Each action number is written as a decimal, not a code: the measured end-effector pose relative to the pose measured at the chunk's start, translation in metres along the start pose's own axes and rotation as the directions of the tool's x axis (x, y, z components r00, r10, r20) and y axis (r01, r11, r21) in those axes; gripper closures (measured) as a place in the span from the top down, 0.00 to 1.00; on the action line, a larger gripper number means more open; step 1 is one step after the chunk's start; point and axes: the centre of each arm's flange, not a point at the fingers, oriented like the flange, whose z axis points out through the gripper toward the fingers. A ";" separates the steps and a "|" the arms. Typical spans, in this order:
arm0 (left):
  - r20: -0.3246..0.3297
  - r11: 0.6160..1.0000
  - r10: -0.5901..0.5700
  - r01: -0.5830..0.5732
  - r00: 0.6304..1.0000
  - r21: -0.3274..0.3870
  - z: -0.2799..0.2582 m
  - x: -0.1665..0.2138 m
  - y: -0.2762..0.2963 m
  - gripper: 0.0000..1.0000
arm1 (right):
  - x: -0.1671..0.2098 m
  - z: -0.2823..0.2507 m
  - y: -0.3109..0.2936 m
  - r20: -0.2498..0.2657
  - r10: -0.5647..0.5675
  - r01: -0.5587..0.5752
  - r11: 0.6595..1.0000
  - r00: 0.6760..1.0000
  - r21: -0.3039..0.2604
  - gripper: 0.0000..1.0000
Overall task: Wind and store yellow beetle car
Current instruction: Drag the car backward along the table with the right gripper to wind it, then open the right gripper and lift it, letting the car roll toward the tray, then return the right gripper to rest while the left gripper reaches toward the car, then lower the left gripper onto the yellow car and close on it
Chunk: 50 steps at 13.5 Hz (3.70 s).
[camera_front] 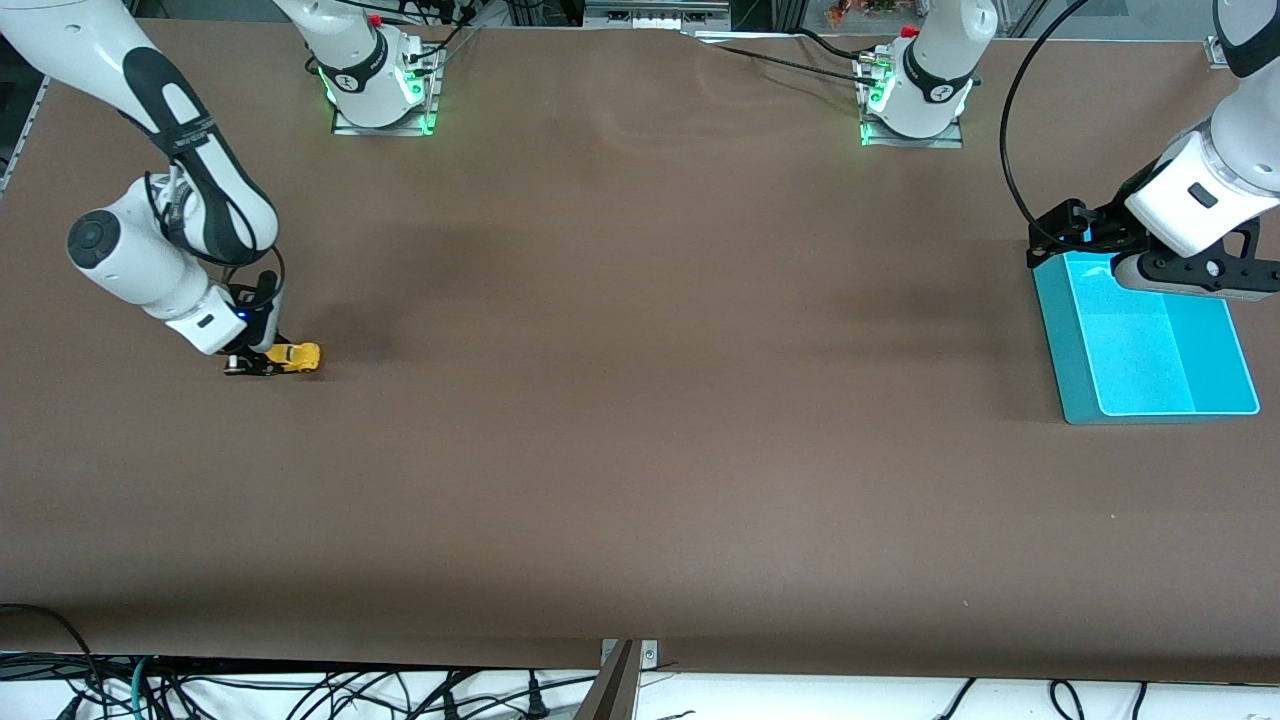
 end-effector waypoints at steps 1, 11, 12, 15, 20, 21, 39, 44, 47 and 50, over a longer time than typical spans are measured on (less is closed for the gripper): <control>0.000 1.000 0.000 0.000 1.000 0.000 0.000 0.000 0.000 1.00 | -0.004 0.000 -0.001 0.001 0.004 -0.004 1.000 1.000 -0.001 0.45; 0.000 1.000 0.000 0.000 1.000 0.000 0.000 0.000 0.000 1.00 | 0.028 -0.002 0.021 -0.057 -0.009 0.013 0.998 0.998 0.060 1.00; 0.000 1.000 0.000 0.000 1.000 0.000 0.000 0.000 0.000 1.00 | 0.037 -0.010 0.030 -0.064 -0.010 0.014 0.998 0.998 0.063 1.00; 0.000 1.000 0.000 0.000 1.000 0.000 0.000 0.000 0.000 1.00 | 0.074 -0.053 0.058 -0.068 -0.040 0.043 0.998 0.997 0.045 1.00; 0.002 1.000 0.003 -0.003 1.000 0.000 0.001 0.001 0.001 1.00 | 0.124 -0.157 0.072 -0.019 0.046 -0.046 0.999 0.999 -0.004 1.00; 0.007 1.000 0.005 -0.005 1.000 0.000 0.004 0.002 0.002 1.00 | 0.127 -0.179 0.072 -0.010 0.114 -0.114 0.993 0.993 -0.013 1.00; 0.087 0.543 0.840 -0.825 0.536 -0.158 0.167 0.023 -0.020 1.00 | 0.152 -0.360 0.032 0.077 0.991 -0.993 0.112 0.109 -0.035 1.00; 0.006 0.367 0.930 -0.930 0.367 -0.034 0.263 0.027 -0.015 1.00 | 0.152 -0.359 0.029 0.098 0.990 -0.994 0.104 0.100 -0.032 1.00; -0.004 0.264 0.964 -0.964 0.264 0.024 0.315 0.044 0.008 1.00 | 0.154 -0.360 0.027 0.104 0.989 -0.994 0.107 0.103 -0.032 1.00; -0.014 0.209 0.978 -0.976 0.208 0.059 0.358 0.053 0.012 1.00 | 0.155 -0.363 0.026 0.102 0.989 -0.994 0.108 0.105 -0.033 1.00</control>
